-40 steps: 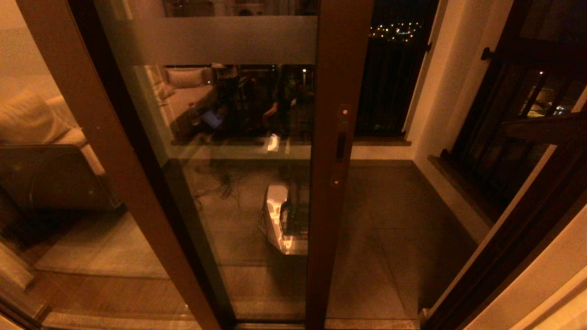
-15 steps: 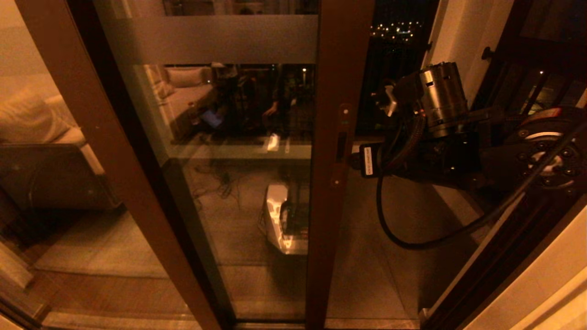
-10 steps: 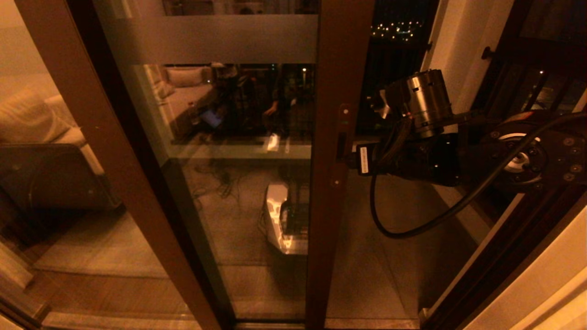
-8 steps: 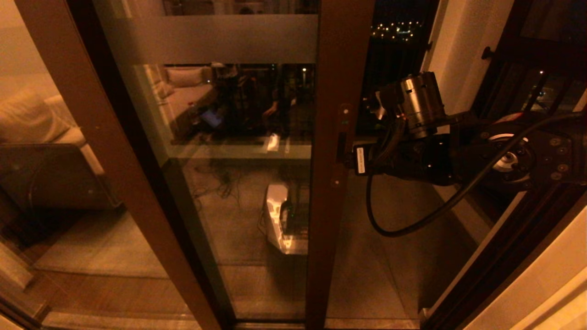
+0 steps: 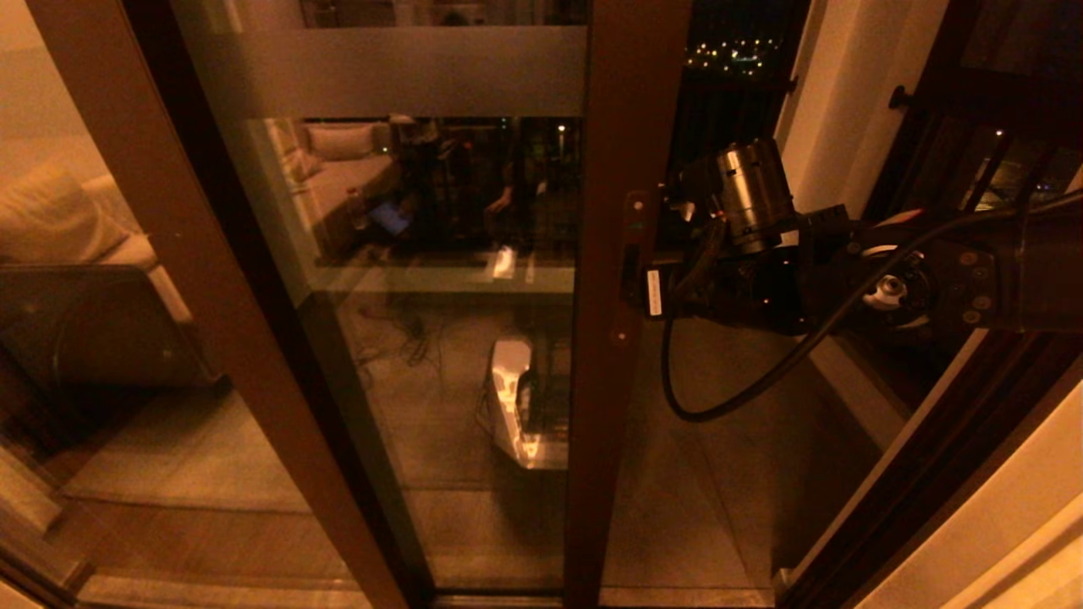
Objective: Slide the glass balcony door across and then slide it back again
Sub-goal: Close the slid door
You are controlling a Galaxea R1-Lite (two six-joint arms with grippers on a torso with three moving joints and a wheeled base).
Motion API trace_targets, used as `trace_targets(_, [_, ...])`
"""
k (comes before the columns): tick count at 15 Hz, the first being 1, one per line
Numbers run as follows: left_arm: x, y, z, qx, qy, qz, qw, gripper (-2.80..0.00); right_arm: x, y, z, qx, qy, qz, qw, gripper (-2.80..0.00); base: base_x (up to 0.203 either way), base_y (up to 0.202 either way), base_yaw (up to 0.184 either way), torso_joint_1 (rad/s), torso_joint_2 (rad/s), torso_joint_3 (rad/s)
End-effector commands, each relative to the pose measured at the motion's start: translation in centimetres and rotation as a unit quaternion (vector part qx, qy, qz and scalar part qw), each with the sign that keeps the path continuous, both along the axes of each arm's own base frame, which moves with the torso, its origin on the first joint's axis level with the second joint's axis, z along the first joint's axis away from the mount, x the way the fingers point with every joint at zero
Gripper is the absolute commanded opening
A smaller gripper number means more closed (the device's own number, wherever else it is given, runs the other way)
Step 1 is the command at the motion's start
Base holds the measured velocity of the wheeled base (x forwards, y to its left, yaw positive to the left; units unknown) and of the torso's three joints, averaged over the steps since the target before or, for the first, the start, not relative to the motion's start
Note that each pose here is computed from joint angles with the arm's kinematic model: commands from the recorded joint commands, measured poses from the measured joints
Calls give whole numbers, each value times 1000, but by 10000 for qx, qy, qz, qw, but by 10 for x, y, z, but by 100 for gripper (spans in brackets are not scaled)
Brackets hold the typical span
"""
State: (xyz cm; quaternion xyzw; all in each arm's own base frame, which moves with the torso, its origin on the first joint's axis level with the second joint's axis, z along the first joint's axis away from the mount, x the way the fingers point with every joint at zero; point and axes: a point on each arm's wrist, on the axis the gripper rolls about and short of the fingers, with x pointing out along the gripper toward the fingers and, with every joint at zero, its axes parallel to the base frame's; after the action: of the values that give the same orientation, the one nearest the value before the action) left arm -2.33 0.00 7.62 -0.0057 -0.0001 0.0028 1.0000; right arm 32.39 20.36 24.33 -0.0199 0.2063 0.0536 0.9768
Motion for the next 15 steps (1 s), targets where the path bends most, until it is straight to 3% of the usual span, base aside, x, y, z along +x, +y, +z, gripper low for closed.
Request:
trace_targets(1, [0, 0, 0, -4, 9, 3, 10000, -280, 5, -3, 1, -22, -26, -58, 10000, 0, 0, 0, 0, 0, 0, 0])
trace_targets(15, [0, 0, 0, -4, 9, 3, 10000, -280, 15, -20, 5, -78, -100, -288, 9995, 0, 0, 0, 0, 0, 0, 0])
